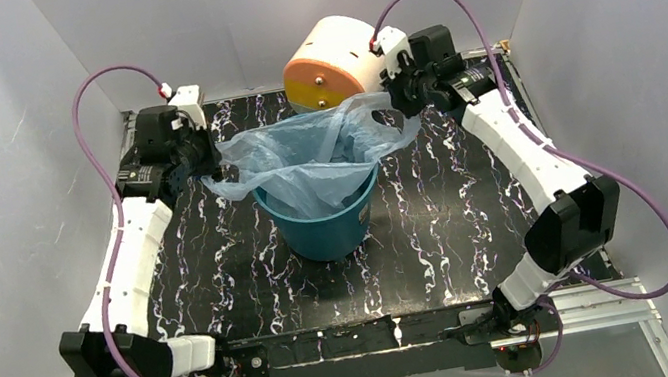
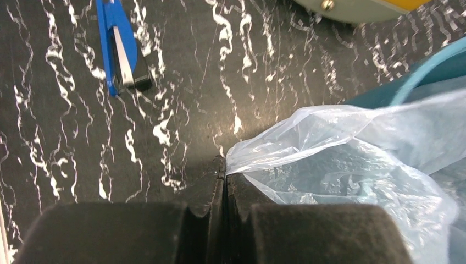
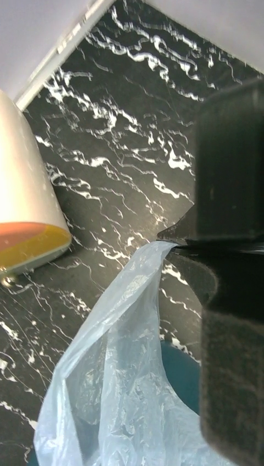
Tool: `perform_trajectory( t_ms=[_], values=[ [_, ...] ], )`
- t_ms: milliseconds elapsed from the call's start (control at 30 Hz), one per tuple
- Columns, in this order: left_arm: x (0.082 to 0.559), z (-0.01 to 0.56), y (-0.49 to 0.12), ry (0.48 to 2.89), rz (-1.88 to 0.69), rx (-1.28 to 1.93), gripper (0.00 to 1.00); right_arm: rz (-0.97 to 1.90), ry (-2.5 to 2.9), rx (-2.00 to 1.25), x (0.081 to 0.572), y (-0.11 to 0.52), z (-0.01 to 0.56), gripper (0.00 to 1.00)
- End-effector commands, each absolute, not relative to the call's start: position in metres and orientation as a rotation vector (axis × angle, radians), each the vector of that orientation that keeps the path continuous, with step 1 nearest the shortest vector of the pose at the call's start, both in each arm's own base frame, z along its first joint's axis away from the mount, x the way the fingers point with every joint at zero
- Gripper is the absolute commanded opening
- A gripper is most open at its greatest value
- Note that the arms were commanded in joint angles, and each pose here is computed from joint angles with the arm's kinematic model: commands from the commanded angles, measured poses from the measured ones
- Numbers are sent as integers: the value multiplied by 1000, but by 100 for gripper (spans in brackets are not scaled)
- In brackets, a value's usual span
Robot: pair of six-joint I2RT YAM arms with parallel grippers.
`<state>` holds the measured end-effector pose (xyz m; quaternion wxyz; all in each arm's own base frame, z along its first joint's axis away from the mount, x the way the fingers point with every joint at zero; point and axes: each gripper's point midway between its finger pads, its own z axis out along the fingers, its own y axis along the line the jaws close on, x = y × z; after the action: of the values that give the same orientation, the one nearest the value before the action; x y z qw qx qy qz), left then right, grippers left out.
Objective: Put the trash bags into the trash bin
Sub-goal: Place the trash bag in the trash bin.
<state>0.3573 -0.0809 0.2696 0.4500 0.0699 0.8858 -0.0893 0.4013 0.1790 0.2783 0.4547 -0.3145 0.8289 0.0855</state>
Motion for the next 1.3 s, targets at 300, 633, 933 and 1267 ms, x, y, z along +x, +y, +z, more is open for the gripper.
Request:
perform_trajectory(
  t_ms=[300,633,933,1267],
  values=[
    [378,243,-91,2235,-365,244,0,435,2196,-791,384,205,245,18],
    [338,179,-75,2370,-308,115,0,580,2386,-825,349,210,201,27],
    [347,235,-84,2223,-373,102,25,301,2344,-529,379,176,222,44],
    [340,250,-57,2157,-234,-46,64,257,1909,-239,373,144,330,99]
  ],
)
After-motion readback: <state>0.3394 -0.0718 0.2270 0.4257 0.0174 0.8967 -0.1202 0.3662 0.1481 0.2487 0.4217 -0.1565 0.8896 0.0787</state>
